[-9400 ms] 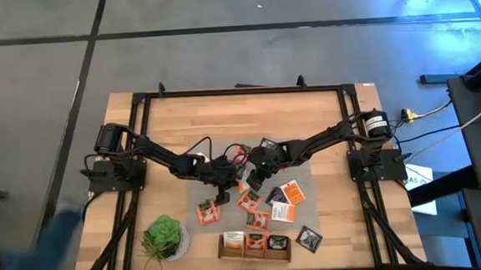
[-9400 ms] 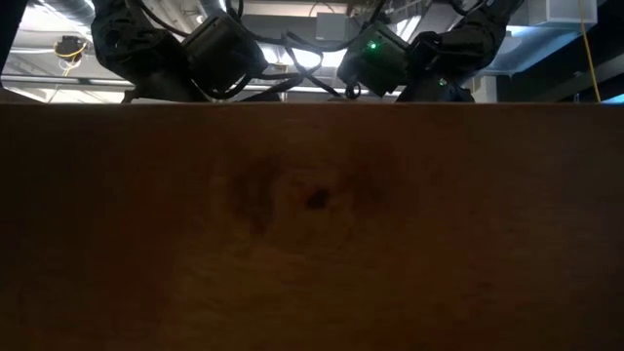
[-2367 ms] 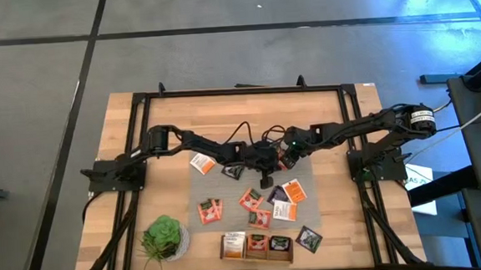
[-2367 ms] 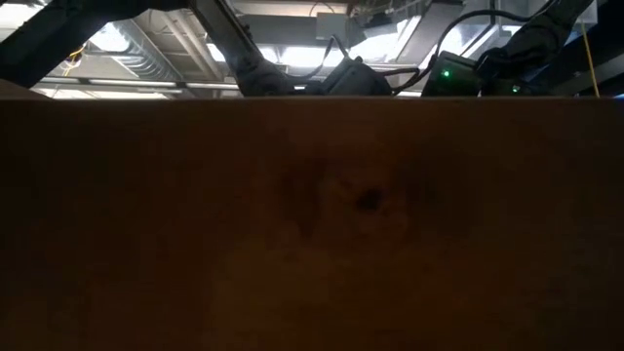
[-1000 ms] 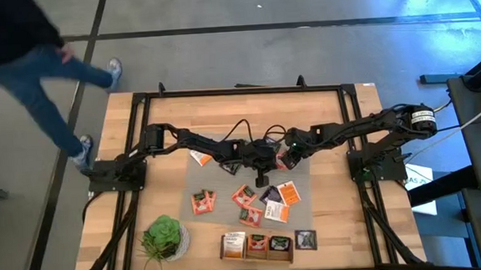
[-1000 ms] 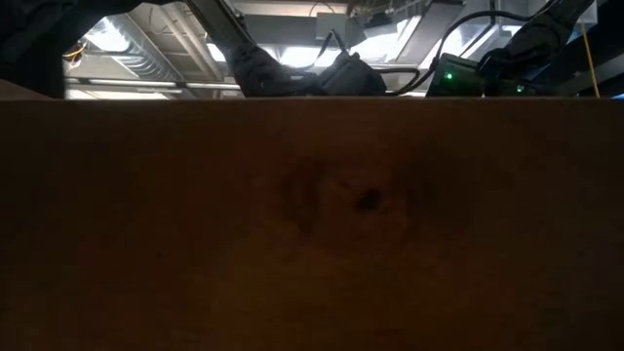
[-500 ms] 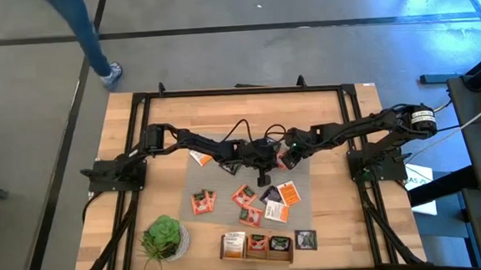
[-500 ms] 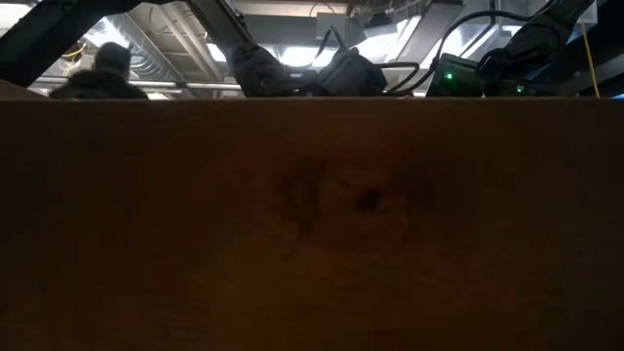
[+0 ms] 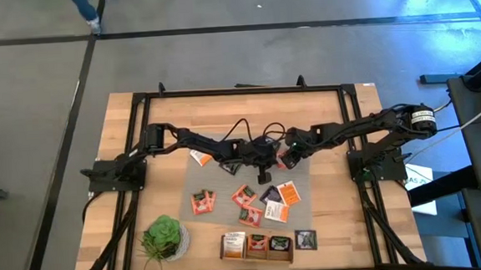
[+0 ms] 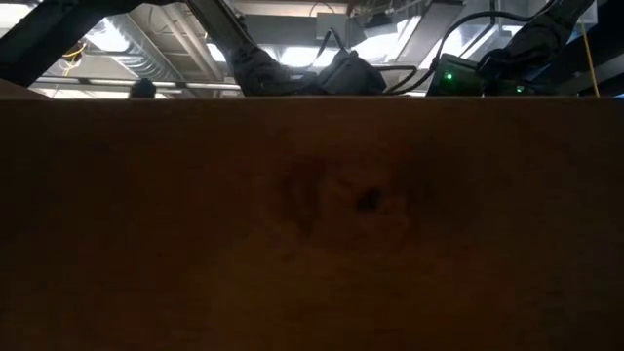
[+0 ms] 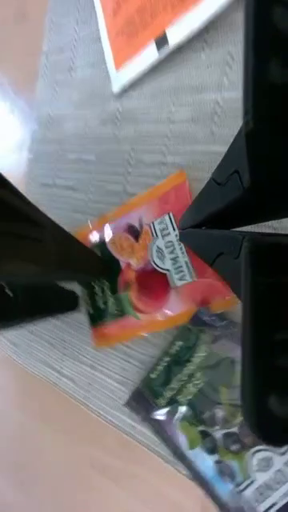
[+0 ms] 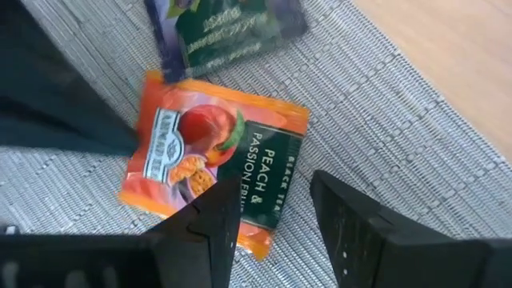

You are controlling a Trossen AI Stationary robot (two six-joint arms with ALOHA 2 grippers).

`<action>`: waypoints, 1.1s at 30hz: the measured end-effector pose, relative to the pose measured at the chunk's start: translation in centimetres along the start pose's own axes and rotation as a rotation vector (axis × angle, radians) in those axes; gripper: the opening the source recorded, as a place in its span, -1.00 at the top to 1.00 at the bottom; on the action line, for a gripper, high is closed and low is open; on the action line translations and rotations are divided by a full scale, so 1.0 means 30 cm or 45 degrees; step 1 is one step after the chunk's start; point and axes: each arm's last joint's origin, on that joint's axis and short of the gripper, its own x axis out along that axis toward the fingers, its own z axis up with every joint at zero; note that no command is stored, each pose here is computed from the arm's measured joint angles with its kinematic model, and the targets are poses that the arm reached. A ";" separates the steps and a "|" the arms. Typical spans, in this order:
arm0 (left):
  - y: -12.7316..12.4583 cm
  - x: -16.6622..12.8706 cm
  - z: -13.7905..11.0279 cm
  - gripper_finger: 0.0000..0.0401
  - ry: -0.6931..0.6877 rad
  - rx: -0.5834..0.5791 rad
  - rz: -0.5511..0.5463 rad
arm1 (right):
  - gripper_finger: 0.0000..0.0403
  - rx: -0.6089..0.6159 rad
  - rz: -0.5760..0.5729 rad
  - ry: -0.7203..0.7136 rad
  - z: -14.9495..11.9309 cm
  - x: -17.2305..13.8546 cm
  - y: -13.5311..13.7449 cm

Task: Pick & Place Tea
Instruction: Put the orange tea bag into the middle section of the wooden organizer

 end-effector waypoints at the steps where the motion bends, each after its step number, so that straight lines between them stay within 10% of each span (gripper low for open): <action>1: 0.005 0.000 -0.007 0.98 0.006 -0.013 0.005 | 0.21 0.001 0.013 -0.002 0.001 0.000 0.002; 33: 0.013 0.044 -0.077 0.99 0.045 -0.146 0.019 | 0.21 0.033 0.143 0.018 0.008 -0.009 0.018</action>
